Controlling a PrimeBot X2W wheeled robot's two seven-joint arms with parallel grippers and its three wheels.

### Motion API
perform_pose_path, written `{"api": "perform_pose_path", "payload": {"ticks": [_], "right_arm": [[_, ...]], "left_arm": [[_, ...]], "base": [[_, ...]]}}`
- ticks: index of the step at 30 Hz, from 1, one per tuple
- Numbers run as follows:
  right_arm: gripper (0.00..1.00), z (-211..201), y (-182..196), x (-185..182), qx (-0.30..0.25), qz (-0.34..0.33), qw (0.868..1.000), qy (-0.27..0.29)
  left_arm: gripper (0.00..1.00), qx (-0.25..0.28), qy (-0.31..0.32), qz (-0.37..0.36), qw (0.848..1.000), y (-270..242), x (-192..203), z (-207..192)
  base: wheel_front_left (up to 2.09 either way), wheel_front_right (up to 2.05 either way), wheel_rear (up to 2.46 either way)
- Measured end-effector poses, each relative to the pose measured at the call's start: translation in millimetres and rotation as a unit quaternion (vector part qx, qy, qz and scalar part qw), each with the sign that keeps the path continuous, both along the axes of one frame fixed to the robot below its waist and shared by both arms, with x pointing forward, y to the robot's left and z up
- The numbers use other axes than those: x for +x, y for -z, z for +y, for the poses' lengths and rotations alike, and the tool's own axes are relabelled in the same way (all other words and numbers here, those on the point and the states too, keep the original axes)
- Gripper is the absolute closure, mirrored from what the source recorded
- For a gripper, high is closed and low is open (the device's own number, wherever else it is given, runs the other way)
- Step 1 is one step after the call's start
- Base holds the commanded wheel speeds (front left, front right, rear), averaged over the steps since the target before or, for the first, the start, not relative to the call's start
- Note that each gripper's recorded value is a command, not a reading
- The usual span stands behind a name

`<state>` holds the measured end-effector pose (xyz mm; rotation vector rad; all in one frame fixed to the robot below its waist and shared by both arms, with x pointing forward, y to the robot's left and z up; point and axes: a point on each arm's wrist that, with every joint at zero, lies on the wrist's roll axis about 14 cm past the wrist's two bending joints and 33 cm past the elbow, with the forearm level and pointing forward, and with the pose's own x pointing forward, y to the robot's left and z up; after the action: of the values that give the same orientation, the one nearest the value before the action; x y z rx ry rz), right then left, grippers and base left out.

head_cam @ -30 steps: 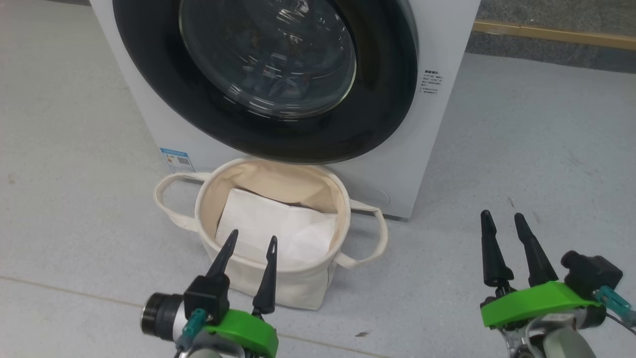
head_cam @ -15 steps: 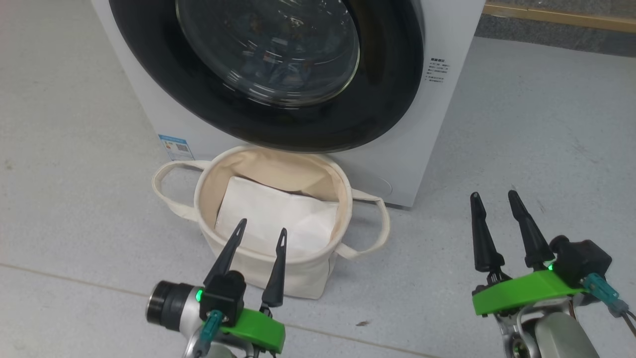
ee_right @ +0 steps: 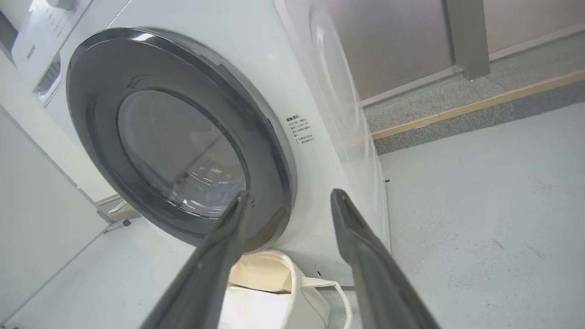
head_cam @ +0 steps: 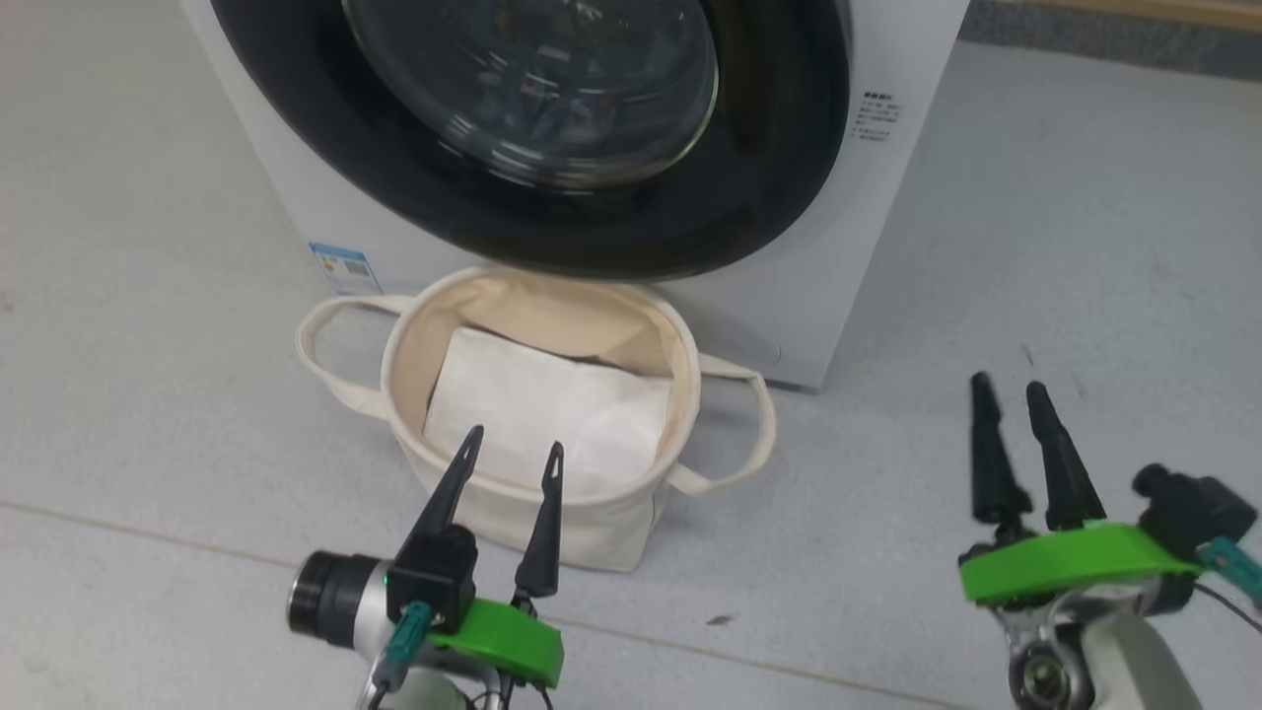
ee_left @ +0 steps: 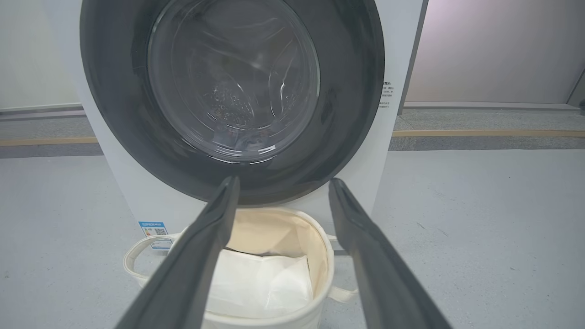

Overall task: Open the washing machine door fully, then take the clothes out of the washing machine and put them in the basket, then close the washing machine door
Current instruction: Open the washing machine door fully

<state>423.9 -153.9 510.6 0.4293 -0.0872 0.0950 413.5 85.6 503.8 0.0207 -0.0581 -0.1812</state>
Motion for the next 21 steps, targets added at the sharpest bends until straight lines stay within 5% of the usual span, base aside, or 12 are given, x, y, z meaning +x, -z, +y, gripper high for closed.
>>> {"api": "perform_pose_path", "payload": {"ticks": [5,11,14,19,21], "right_arm": [[1.00,-12.9,9.9,21.1,0.133,0.020,0.990,0.030],[1.00,-23.5,15.3,63.0,0.293,0.050,0.954,0.038],[1.00,-24.6,12.7,89.3,0.367,0.062,0.928,0.020],[1.00,-17.9,13.2,130.6,0.522,0.087,0.848,-0.036],[1.00,-16.6,16.6,137.5,0.536,0.094,0.838,-0.042]], "left_arm": [[0.00,-0.001,0.001,0.006,1.000,5.7,12.3,-2.1],[0.00,0.000,0.005,0.019,1.000,19.2,28.2,-5.1],[0.00,-0.001,0.006,0.020,1.000,22.8,38.9,-6.9],[0.00,-0.001,0.010,0.023,1.000,32.2,55.3,-12.6],[0.00,-0.001,0.009,0.024,1.000,34.2,58.0,-13.2]], "base": [[0.00,0.00,0.00],[0.00,0.00,0.00],[0.00,0.00,0.00],[0.00,0.00,0.00],[0.00,0.00,0.00]]}}
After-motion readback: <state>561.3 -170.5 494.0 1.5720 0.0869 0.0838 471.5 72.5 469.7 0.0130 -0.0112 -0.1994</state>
